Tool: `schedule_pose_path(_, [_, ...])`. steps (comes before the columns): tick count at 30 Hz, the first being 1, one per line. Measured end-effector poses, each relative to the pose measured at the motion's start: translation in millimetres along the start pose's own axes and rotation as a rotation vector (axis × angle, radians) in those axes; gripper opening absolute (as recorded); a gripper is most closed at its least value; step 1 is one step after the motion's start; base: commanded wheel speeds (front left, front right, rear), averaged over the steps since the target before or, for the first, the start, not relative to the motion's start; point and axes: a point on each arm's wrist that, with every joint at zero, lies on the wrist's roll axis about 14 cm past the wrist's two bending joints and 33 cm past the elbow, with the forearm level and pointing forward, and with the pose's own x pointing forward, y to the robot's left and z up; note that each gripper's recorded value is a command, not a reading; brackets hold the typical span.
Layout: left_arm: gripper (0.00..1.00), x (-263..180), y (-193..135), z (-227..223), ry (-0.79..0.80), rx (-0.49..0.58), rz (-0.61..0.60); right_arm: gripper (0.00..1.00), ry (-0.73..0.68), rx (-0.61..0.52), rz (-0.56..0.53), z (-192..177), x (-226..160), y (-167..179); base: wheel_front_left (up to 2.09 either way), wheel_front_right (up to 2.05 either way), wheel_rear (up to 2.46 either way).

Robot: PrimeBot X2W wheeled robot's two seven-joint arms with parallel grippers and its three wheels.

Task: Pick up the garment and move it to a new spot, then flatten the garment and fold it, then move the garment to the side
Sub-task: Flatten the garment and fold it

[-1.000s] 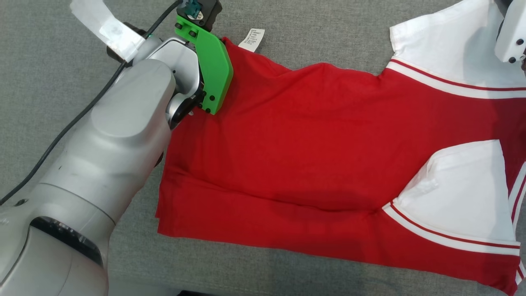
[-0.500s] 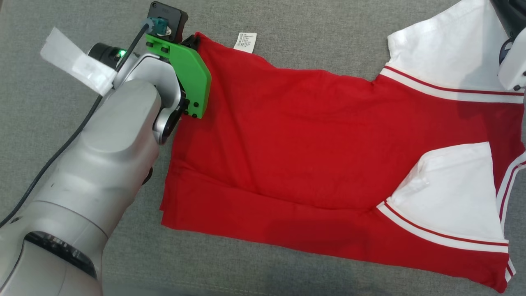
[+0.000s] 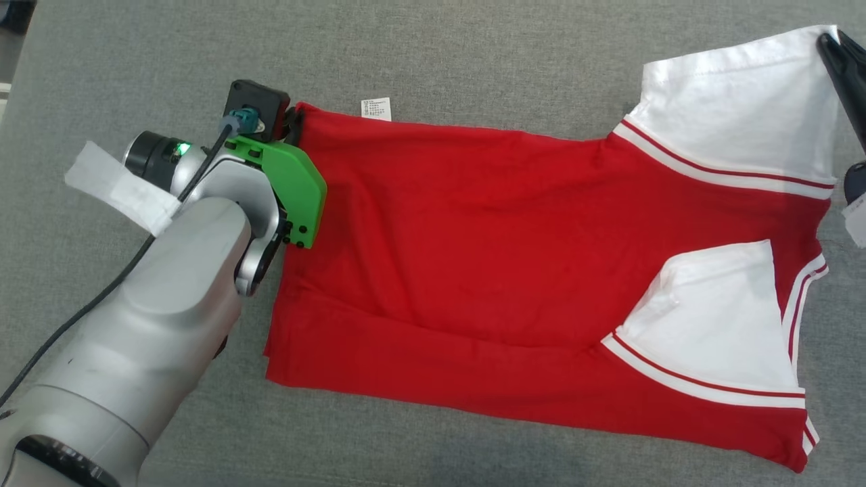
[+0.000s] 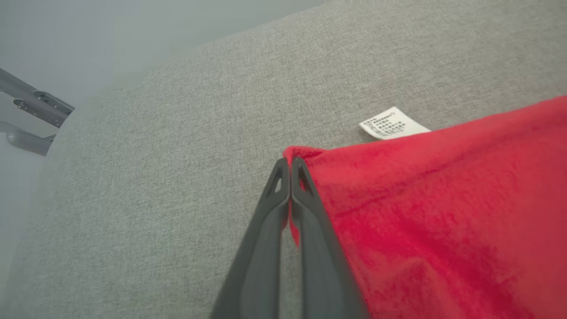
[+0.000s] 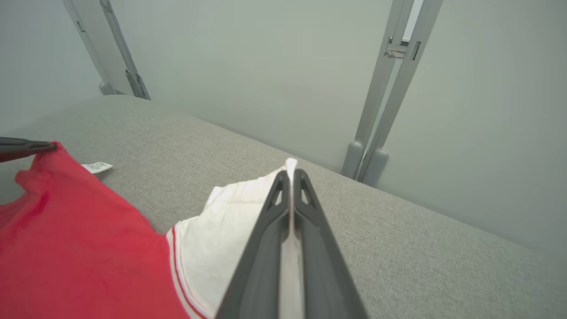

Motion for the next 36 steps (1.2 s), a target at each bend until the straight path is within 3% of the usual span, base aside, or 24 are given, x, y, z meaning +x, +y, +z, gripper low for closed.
schedule_pose_path(9, [0.0,-20.2,0.7,5.1,-0.064,0.151,-0.002,0.0,-0.034,-0.021,0.056,11.0,-42.5,12.7,0.0,0.0,0.0])
schedule_pose_path(19, [0.0,-49.1,-13.9,-12.5,-0.132,0.365,-0.053,0.0,0.116,0.006,0.136,-14.6,-83.0,32.3,0.0,0.0,0.0])
schedule_pose_path(29, [0.0,-75.3,-19.5,-39.3,-0.127,0.362,-0.044,0.0,0.393,0.017,0.211,-62.6,-128.0,55.5,0.0,0.0,0.0])
schedule_pose_path(36, [0.0,-82.1,-16.7,-42.9,-0.129,0.352,-0.022,0.0,0.546,0.093,0.262,-84.2,-148.4,74.2,0.0,0.0,0.0])
